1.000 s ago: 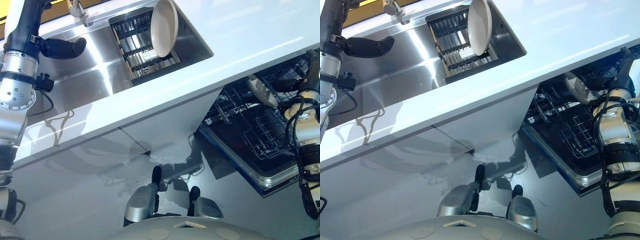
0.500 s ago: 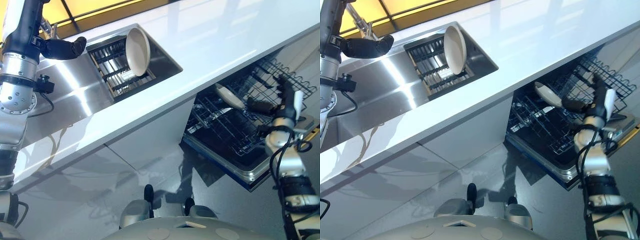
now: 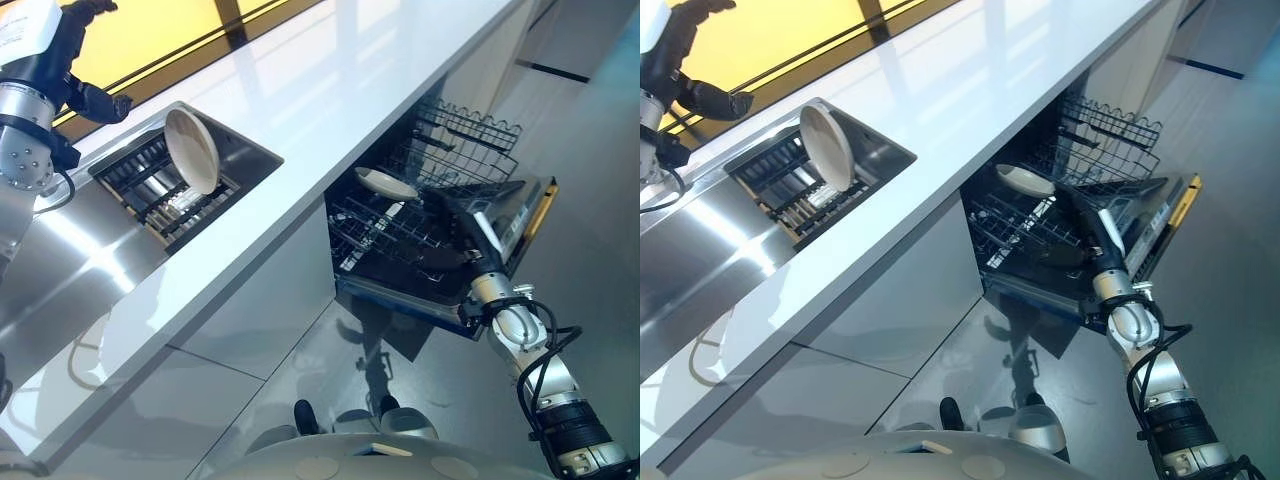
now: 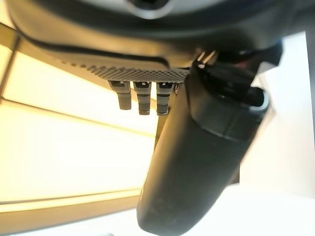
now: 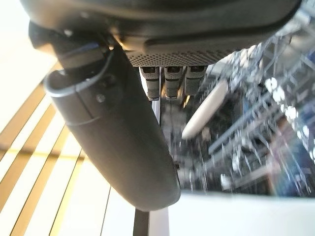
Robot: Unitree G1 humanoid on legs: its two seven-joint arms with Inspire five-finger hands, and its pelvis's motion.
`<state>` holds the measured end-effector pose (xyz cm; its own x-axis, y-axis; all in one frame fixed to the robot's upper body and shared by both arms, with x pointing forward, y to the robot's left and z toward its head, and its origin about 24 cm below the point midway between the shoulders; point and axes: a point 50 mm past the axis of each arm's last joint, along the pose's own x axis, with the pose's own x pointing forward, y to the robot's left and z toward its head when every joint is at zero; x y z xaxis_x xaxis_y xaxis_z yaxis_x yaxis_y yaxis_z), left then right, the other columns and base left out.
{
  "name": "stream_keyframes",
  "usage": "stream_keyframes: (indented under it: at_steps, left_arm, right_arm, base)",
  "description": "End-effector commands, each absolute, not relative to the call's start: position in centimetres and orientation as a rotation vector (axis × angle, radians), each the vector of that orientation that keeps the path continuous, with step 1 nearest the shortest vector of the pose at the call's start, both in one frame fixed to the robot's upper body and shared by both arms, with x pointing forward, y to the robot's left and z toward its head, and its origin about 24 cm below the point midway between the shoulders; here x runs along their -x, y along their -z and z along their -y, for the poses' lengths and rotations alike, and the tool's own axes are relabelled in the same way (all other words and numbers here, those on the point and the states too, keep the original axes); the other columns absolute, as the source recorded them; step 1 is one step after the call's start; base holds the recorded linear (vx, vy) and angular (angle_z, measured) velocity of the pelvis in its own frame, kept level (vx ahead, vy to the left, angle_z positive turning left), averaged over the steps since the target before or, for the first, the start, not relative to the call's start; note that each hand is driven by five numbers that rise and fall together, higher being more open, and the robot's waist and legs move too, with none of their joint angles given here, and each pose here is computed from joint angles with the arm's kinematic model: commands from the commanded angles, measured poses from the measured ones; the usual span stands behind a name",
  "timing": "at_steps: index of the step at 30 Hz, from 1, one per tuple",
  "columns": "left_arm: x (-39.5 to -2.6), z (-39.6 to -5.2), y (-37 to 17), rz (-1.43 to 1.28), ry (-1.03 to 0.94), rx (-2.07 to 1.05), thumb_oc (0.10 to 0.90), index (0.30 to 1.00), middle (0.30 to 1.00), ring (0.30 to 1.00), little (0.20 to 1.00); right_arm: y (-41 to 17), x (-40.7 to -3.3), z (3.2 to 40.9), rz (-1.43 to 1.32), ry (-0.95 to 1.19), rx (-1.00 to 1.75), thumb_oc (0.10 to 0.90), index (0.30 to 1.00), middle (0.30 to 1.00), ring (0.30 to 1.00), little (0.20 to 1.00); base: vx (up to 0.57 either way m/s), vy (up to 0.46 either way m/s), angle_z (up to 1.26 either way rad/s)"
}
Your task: Pick up plates and place into dishwasher.
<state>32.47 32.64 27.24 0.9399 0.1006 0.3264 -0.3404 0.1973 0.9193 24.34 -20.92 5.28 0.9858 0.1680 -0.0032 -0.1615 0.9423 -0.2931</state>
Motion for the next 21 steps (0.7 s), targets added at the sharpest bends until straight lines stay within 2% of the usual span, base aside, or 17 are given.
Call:
stream_keyframes:
  at_steps: [1, 10, 21]
  left_arm:
    - [-31.6, -34.8, -32.9, 0.259, -0.521, -1.401, 0.8, 0.9, 0.9, 0.9, 0.9]
    - [-32.7, -35.4, -32.1, 0.064, -0.489, -1.539, 0.8, 0.9, 0.9, 0.9, 0.9]
    - [-31.7, -38.4, -31.4, -0.082, -0.561, -1.631, 0.8, 0.9, 0.9, 0.9, 0.9]
  right_arm:
    - [-10.2, -25.2, 18.9, 0.259, -0.357, 0.3, 0.8, 0.9, 0.9, 0.9, 0.9]
    - [-8.2, -24.5, 18.5, 0.14, -0.469, 0.32, 0.8, 0.9, 0.9, 0.9, 0.9]
    - [-7.3, -23.5, 17.8, 0.084, -0.558, 0.31, 0.8, 0.9, 0.9, 0.9, 0.9]
  base:
    - [0.01, 0.093, -0.23]
    - [0.02, 0.047, -0.15]
    - [0.05, 0.066, -0.12]
